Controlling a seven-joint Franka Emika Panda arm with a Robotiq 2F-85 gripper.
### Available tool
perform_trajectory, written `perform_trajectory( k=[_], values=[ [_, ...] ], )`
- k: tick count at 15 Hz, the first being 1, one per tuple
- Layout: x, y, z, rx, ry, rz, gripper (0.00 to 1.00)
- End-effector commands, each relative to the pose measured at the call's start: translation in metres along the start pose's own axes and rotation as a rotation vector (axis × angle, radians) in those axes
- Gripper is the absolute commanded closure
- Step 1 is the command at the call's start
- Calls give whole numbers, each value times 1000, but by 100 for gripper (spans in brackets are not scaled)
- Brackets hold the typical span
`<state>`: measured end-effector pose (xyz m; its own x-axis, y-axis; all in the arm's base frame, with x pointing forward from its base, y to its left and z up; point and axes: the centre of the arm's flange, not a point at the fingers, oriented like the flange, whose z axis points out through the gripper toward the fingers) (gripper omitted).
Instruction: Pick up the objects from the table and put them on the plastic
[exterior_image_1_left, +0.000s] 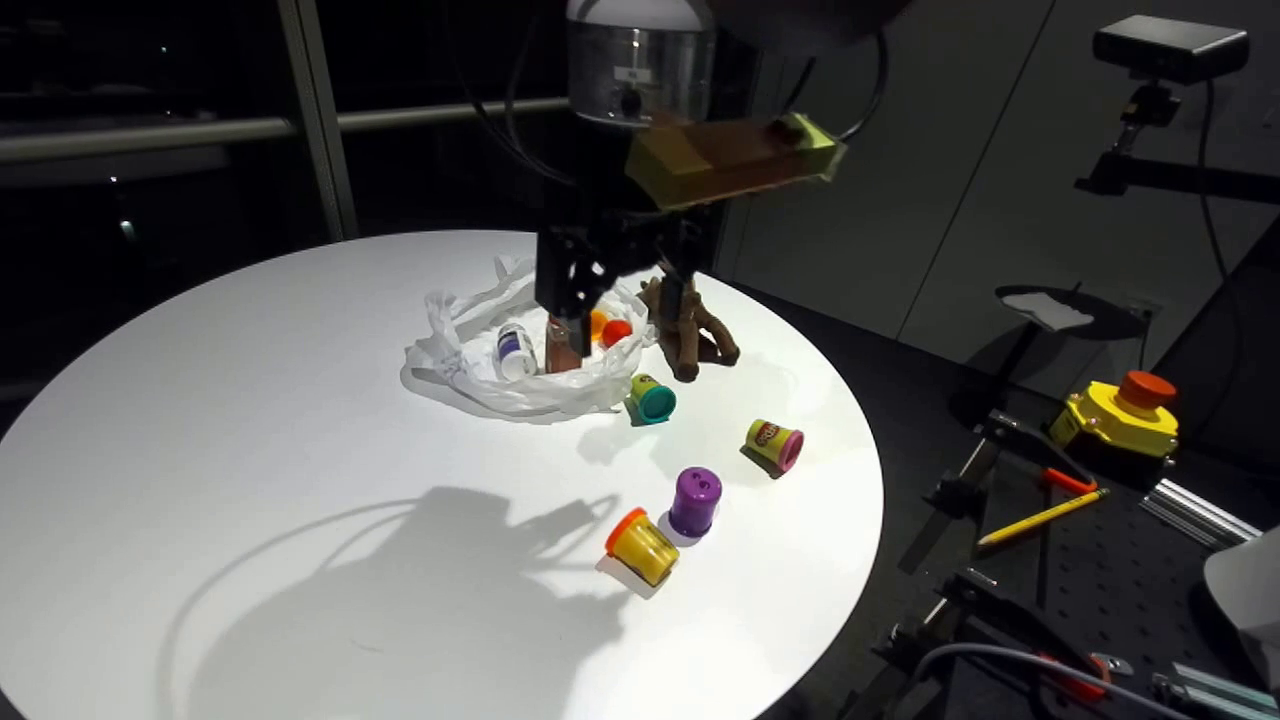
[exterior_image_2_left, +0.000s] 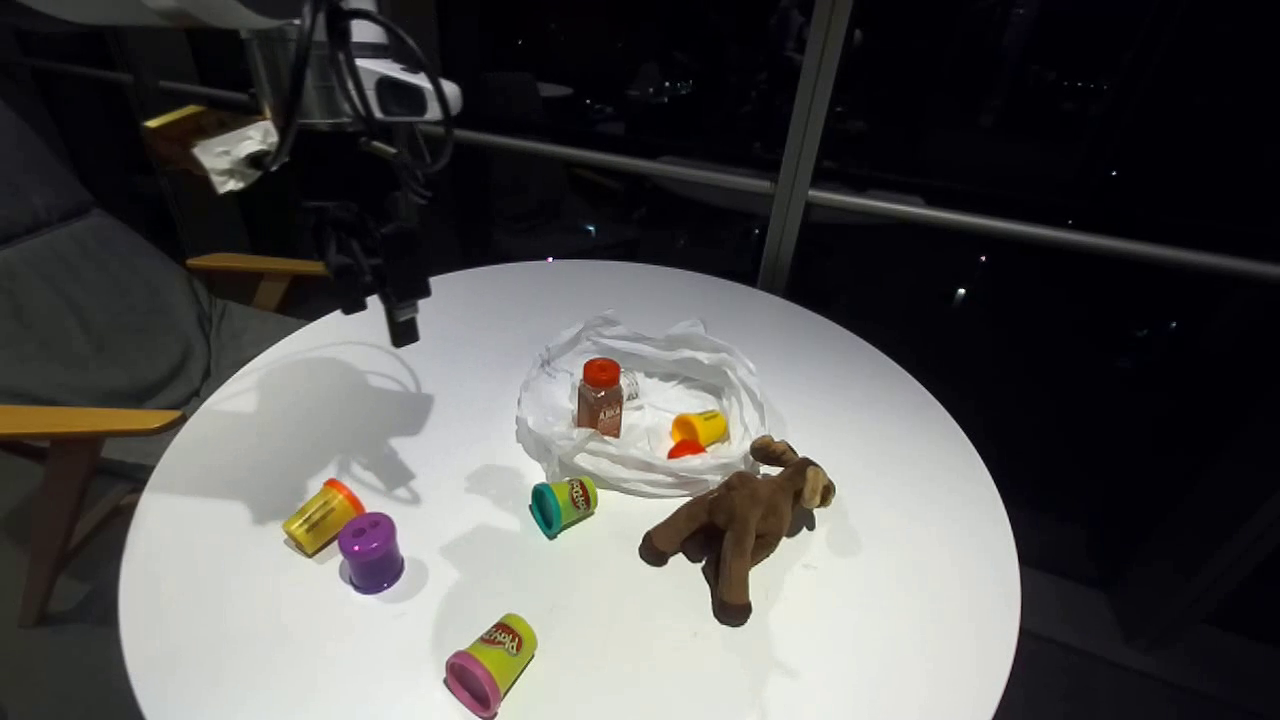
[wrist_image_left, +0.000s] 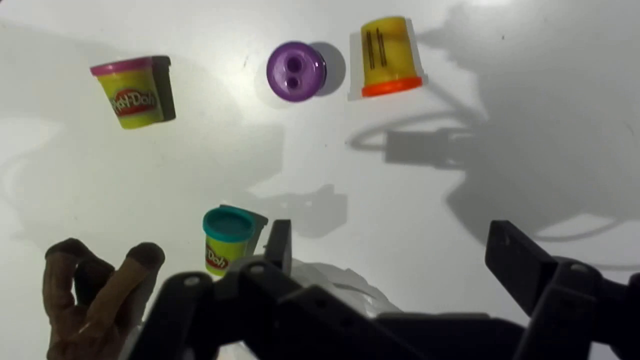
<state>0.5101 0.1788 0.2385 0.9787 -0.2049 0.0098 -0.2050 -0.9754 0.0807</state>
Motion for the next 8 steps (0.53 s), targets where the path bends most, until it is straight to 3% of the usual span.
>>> perform_trajectory(
  k=[1,4,8],
  values=[
    [-90,25,8,38,5,-15,0],
    [-118,36,40,77,17,-3,0],
    [-128,45,75,90,19,4,0]
  ],
)
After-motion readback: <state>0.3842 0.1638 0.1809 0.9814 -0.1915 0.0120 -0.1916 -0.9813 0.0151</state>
